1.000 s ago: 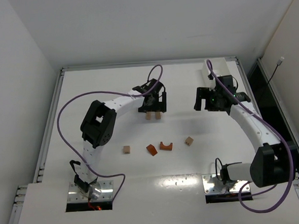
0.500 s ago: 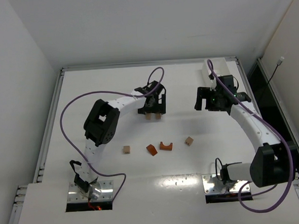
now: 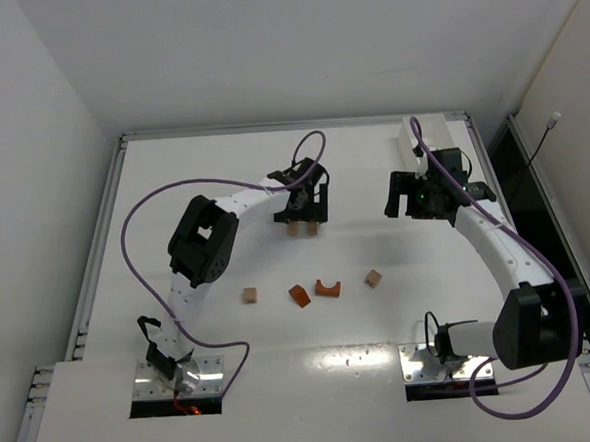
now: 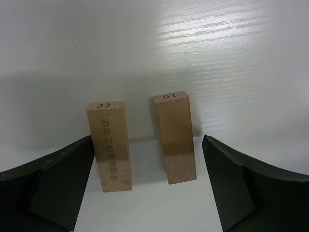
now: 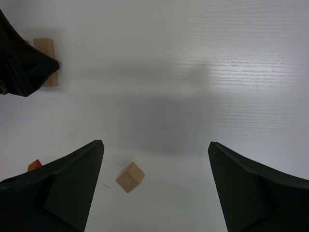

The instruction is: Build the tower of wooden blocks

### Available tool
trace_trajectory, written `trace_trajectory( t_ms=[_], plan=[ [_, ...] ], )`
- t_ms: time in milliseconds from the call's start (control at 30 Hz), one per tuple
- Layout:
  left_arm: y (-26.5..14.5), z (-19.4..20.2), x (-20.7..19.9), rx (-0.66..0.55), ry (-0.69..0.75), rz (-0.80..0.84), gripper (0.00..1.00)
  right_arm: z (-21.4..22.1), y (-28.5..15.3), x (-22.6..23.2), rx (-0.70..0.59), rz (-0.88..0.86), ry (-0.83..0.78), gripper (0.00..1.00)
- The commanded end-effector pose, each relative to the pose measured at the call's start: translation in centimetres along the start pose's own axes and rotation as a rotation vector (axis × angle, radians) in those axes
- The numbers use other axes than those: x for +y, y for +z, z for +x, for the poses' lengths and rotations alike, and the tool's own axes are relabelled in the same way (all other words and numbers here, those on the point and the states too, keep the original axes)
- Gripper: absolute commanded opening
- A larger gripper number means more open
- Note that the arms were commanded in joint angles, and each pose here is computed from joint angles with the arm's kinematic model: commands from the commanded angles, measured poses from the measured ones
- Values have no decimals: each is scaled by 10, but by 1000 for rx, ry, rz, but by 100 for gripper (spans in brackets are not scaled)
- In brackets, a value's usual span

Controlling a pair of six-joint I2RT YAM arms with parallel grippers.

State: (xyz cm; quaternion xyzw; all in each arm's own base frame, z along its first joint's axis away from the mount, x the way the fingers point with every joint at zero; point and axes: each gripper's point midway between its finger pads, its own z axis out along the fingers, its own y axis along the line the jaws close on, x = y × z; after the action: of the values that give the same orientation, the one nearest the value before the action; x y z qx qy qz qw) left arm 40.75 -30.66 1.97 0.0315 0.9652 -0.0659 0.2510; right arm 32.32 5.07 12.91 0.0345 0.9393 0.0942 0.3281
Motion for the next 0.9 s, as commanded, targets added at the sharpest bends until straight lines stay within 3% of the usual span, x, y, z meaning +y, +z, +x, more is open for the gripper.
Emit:
trace_trajectory(
  t_ms=[0, 433, 700, 867],
  plan=[
    [6, 0, -6, -2, 3, 11, 89, -12, -3, 4, -38, -16, 14, 86],
    [-7, 18, 8, 25, -8, -17, 87, -15, -3, 4, -47, -18, 13, 86],
    [-8, 21, 3, 31, 0, -5, 69, -16, -5, 5, -56, -19, 12, 86],
    [-7, 23, -3, 36, 7, 8, 66, -18, -8, 6, -65, -21, 11, 86]
  ],
)
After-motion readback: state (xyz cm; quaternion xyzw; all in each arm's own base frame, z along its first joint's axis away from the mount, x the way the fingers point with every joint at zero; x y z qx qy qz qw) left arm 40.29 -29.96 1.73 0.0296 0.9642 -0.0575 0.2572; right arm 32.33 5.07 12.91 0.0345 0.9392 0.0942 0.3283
